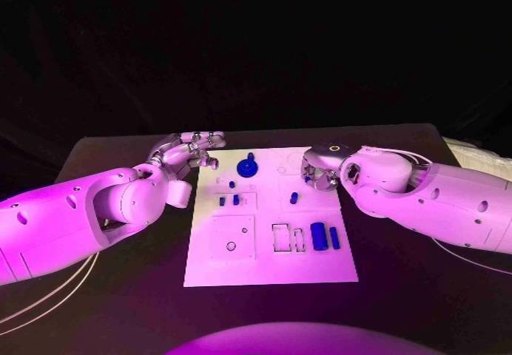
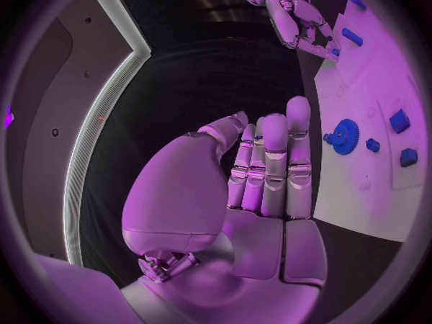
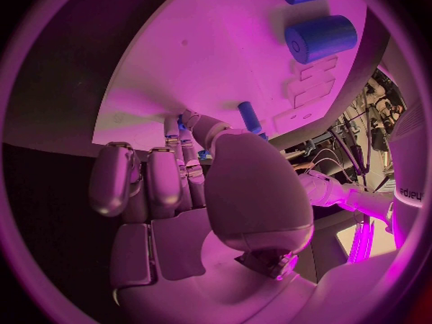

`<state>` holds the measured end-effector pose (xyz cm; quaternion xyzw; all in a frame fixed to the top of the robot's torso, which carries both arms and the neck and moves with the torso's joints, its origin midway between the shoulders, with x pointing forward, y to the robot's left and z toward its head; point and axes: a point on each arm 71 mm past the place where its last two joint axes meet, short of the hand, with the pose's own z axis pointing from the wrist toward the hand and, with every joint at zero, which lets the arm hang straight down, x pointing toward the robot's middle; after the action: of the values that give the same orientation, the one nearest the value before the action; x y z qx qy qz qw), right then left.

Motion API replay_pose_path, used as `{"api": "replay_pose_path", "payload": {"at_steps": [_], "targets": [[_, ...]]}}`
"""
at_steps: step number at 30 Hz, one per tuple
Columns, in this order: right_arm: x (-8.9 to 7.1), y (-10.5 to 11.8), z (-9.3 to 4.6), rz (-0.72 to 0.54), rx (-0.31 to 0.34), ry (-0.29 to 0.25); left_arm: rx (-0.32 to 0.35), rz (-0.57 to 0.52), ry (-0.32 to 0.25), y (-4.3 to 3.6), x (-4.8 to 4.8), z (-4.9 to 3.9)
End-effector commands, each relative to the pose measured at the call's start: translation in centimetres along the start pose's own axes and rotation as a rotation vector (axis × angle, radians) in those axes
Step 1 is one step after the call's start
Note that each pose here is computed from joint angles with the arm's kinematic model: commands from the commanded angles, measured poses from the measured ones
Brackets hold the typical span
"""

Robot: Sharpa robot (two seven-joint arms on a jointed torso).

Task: Assemble the parts on the task board

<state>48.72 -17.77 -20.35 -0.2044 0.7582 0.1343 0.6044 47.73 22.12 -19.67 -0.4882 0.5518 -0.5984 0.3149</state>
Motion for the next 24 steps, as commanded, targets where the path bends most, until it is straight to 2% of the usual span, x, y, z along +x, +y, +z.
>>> {"api": "replay_pose_path", "payload": {"at_steps": [1, 13, 19, 24], "targets": [[0.8, 0.2, 0.0, -0.008, -0.004, 0.024, 0.004, -0.012, 0.014, -0.05, 0.14, -0.02], [0.0, -0.1, -0.8, 0.036, 0.004, -0.082, -0.007, -0.008, 0.005, 0.02, -0.06, 0.0], [-1.1, -0.4, -1.5, 0.065, 0.002, -0.14, -0.013, -0.011, 0.002, 0.07, -0.18, 0.05], [-1.9, -0.5, -2.2, 0.086, 0.003, -0.166, -0.017, -0.014, 0.002, 0.11, -0.22, 0.1]]}}
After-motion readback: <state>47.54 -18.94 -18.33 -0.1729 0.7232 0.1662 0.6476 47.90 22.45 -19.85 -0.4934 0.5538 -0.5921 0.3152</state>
